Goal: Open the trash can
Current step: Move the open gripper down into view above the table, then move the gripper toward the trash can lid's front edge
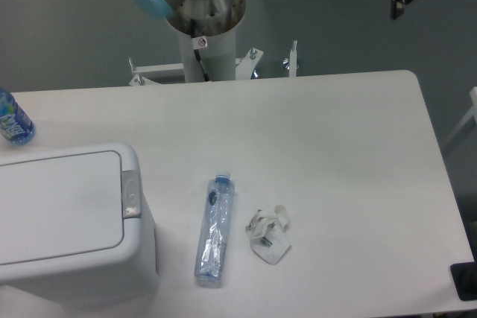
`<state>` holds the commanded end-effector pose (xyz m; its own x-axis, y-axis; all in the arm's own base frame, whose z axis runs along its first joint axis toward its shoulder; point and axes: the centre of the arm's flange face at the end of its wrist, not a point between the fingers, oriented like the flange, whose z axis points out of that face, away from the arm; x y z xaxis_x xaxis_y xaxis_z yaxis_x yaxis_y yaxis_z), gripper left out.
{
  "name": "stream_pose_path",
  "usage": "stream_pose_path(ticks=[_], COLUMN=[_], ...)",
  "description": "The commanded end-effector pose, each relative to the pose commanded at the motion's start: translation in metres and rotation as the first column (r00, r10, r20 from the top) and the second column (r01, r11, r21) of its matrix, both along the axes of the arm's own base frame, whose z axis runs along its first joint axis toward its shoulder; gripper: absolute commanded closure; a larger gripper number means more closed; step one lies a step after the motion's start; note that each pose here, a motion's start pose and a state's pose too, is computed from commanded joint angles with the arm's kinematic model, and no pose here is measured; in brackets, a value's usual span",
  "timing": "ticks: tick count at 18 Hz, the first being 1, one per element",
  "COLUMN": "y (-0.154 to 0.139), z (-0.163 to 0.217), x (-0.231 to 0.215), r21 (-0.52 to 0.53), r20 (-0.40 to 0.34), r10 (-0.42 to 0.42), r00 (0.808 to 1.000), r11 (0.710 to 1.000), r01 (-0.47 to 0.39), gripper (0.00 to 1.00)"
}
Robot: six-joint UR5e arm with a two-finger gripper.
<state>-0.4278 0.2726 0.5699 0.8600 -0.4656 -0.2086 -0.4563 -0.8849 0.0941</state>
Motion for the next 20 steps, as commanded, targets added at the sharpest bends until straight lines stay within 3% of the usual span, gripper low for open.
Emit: stream_pose_path(ticks=[4, 6, 7, 8, 10, 13, 15, 18, 20], y=[0.005, 0.023, 0.028, 0.033, 0.054, 0.083, 0.121, 0.142, 0.171], z=[-0.004, -0.006, -0.009, -0.011, -0.009, -0.013, -0.018, -0.024, -0.031], x=[-0.015, -0.019, -0.02, -0.018, -0.018, -0.02, -0.004, 0.003, 0.017], r21=[0.004, 0.098, 0.154, 0.195, 0.328, 0.423, 0.43, 0.421, 0.405], r20=[0.011, 0.037, 0.069, 0.106, 0.184, 0.31, 0.362, 0.415, 0.477], r10=[0.003, 0.041, 0.104, 0.18, 0.269, 0.421, 0.444, 0.5, 0.501], r00=[1.0, 0.998, 0.992, 0.978, 0.945, 0.853, 0.82, 0.76, 0.722], r11=[1.0, 0.994, 0.981, 0.961, 0.89, 0.742, 0.701, 0.636, 0.604], r01=[-0.003, -0.044, -0.113, -0.198, -0.317, -0.52, -0.569, -0.647, -0.686], gripper=[0.0, 0.0, 0.0, 0.0, 0.0, 0.0, 0.0, 0.0, 0.0])
